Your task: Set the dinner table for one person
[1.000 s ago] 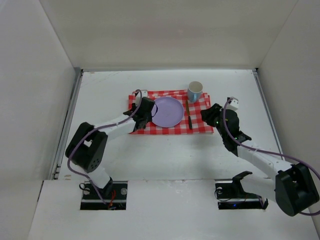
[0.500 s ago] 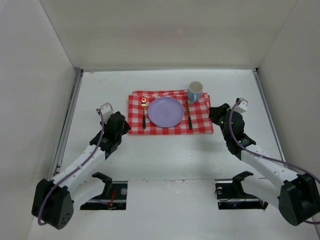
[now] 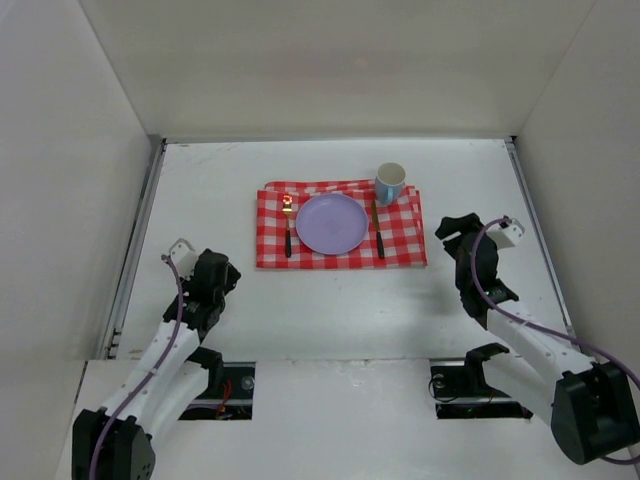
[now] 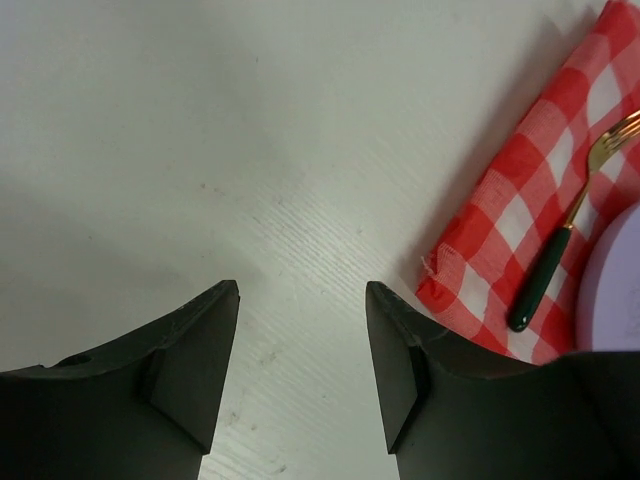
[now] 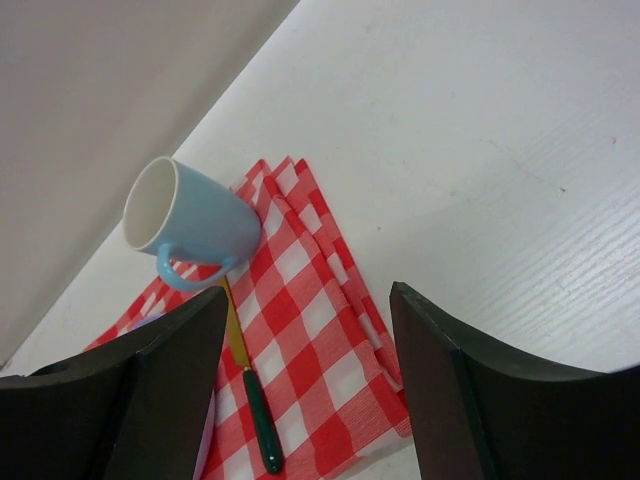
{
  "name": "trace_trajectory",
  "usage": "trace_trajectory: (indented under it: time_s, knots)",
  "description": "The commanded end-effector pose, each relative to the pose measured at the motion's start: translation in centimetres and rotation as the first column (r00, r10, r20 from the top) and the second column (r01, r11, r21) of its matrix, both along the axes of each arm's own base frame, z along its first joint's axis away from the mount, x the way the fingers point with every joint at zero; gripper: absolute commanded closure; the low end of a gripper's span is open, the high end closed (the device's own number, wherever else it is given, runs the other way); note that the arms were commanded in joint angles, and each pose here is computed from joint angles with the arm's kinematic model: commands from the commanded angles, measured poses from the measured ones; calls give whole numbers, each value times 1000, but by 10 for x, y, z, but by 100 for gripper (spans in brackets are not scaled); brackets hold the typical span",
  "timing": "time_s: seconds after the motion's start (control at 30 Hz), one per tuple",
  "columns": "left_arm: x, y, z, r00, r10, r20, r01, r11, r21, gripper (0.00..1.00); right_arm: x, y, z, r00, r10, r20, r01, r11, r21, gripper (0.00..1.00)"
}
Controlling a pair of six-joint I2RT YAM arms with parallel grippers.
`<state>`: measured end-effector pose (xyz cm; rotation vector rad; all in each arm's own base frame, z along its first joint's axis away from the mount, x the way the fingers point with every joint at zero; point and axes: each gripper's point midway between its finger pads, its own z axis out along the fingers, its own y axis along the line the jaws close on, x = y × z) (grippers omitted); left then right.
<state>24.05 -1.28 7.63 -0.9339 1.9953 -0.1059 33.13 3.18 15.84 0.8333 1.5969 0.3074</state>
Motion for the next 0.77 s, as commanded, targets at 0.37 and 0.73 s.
trace_trajectory:
  time_s: [0.37,0.73]
  knots:
    - [-6,6,-13,999,30,-32,-31,999,-26,49,4,-4,13,998,-46,50,45,999,10,48]
    - [2,4,-14,999,8,-53,-9,1000,-4,49,8,14,20,997,38,60,-39,999,13,80]
